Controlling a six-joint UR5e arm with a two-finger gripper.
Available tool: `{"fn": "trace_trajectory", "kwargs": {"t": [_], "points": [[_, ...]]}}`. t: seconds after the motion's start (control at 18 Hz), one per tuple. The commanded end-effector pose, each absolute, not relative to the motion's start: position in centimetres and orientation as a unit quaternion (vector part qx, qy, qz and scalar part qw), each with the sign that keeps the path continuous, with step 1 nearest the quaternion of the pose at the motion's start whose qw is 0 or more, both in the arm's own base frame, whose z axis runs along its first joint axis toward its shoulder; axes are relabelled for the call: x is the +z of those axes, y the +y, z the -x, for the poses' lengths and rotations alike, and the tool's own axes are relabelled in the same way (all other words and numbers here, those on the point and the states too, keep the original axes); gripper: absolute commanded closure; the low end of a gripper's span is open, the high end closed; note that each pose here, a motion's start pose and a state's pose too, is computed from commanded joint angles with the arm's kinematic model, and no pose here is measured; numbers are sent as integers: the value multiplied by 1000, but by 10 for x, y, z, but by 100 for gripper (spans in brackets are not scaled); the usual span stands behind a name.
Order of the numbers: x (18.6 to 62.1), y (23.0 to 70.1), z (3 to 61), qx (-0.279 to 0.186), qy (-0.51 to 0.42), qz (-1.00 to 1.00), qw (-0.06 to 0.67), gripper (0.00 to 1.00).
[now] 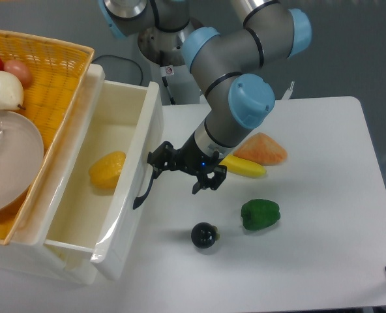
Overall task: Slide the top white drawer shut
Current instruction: 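Push the drawer front with the gripper toward the drawer unit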
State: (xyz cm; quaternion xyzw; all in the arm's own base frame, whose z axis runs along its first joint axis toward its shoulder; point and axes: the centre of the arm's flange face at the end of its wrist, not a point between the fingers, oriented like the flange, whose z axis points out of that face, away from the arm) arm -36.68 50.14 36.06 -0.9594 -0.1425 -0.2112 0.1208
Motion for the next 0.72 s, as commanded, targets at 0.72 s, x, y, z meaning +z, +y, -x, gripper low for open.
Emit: {"fn": "trace_trajectory", "kwargs": {"t": [0.72], "points": [[366,512,346,-220,-140,958,117,0]]}}
